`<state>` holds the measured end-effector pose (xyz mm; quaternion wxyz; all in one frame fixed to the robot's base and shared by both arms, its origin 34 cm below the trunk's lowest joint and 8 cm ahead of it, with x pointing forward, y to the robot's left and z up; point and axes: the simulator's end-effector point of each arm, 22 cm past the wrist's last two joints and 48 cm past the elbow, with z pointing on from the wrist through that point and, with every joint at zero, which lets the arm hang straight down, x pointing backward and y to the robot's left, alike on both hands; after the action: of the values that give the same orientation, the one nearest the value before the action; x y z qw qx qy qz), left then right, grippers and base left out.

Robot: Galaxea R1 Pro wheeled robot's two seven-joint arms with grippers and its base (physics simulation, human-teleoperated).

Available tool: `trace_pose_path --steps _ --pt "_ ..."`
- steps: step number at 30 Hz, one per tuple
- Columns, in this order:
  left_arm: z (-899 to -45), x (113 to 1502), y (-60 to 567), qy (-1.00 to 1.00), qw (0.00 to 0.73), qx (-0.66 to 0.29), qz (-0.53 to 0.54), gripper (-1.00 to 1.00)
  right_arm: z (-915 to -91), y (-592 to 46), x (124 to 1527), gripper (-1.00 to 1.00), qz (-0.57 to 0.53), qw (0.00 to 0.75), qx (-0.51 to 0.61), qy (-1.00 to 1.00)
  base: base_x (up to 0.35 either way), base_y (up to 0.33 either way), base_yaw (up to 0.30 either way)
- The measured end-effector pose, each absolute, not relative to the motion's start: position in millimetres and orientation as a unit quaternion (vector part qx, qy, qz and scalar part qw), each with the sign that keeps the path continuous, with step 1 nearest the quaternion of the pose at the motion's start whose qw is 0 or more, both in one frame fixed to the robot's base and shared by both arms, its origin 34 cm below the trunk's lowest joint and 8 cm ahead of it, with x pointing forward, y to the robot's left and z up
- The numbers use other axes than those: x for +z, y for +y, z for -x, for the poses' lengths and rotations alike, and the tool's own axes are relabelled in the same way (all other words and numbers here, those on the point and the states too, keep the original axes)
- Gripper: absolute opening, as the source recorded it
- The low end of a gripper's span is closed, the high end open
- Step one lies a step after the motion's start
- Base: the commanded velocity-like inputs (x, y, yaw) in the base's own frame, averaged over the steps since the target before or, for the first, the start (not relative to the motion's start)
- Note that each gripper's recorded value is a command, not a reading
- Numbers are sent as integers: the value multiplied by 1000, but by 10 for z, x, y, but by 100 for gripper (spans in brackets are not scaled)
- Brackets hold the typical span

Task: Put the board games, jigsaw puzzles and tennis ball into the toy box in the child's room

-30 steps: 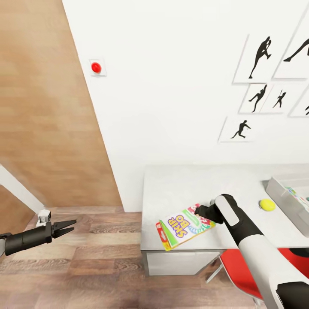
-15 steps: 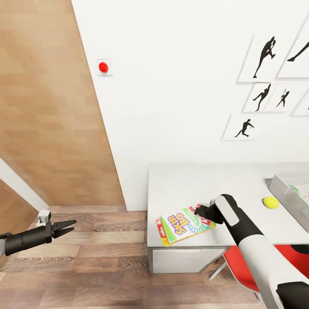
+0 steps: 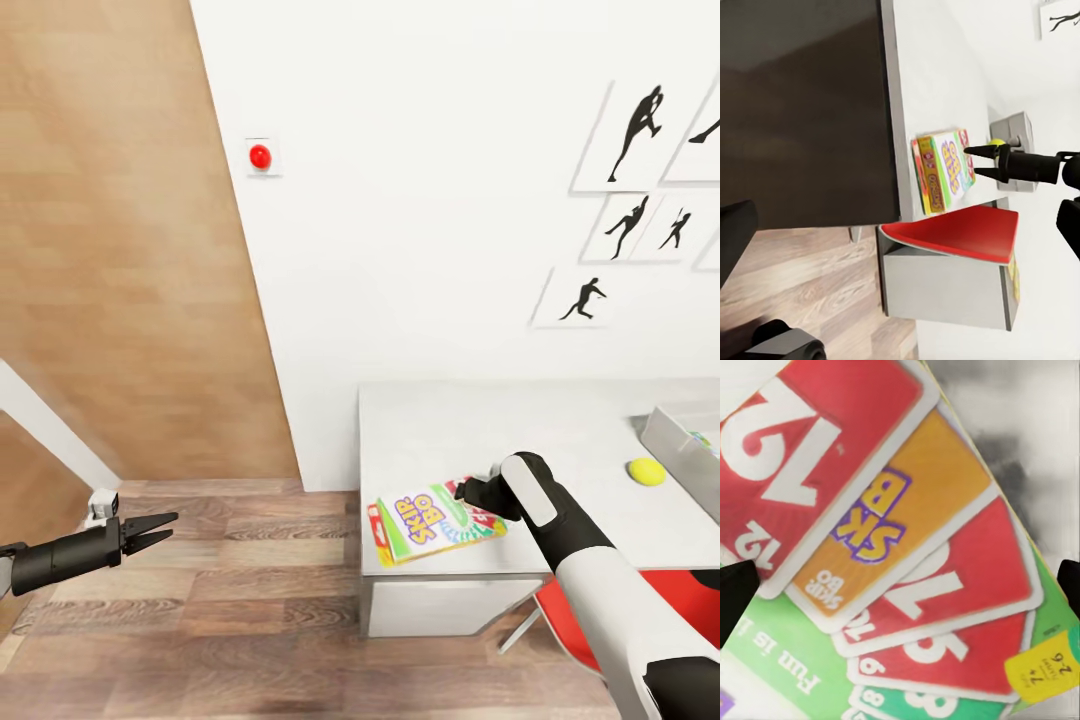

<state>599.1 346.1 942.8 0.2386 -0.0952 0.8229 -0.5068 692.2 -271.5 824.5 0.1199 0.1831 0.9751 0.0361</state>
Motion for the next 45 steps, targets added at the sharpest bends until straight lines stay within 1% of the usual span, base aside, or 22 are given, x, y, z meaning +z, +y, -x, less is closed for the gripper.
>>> trace_pose_path --steps 12,21,34,45 --pt "-5993 9419 3462 824 238 -506 96 100 -6910 -2655 8226 100 -190 116 50 974 0 98 0" --pt "-5993 9425 3461 823 239 -506 96 100 -6919 -2715 8245 100 -183 119 36 975 0 45 0" --pt "-5994 9426 3460 823 239 -507 96 100 -6921 -2704 8244 100 -183 119 38 975 0 103 0" --pt "-5995 9427 3460 823 239 -507 96 100 -6920 -2702 8244 100 -183 119 37 975 0 39 0"
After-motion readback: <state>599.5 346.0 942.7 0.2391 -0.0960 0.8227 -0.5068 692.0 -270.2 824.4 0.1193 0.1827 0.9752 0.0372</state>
